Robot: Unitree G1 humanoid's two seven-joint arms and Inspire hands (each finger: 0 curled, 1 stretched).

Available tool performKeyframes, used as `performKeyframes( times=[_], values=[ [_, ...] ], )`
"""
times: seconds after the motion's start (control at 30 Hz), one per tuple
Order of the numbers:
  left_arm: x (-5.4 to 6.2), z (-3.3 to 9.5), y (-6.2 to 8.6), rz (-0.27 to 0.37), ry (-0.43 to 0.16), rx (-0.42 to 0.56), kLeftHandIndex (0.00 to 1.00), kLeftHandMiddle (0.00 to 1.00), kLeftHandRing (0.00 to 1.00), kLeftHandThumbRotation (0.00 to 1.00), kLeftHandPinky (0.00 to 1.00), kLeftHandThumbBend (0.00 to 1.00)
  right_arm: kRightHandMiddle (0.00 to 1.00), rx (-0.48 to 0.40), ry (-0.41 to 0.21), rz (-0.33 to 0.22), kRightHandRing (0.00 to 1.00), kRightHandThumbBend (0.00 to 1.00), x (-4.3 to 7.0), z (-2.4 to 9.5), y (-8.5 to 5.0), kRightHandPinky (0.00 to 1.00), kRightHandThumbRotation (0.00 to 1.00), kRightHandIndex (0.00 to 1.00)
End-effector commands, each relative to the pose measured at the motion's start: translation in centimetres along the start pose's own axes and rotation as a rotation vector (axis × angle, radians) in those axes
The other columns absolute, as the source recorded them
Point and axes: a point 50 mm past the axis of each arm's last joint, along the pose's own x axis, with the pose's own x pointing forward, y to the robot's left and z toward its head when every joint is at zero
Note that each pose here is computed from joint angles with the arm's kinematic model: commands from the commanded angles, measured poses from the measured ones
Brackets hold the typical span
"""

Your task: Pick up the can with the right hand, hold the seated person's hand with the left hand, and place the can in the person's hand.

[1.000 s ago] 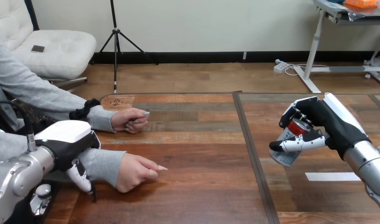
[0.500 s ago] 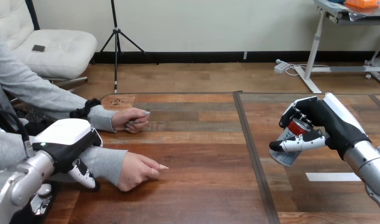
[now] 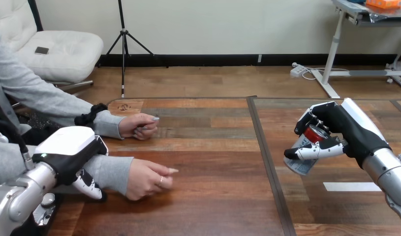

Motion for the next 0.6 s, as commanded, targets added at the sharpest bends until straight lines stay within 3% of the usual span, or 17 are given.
performKeyframes(
  times=[0.0,0.57],
  values=[
    [0.6,1.2,3.1,0.158,-0.077,-0.063,0.22,0.22,0.17,0.00,0.12,0.72,0.41,0.001,-0.094,-0.081,0.37,0.85,1.4,2.4,-2.3,0.33,0.00,0.42],
    [0.3,1.4,4.1,0.218,-0.112,-0.074,0.21,0.20,0.15,0.00,0.10,0.70,0.41,-0.012,-0.093,-0.083,0.37,0.84,1.5,2.4,-2.3,0.33,0.00,0.42]
  ],
)
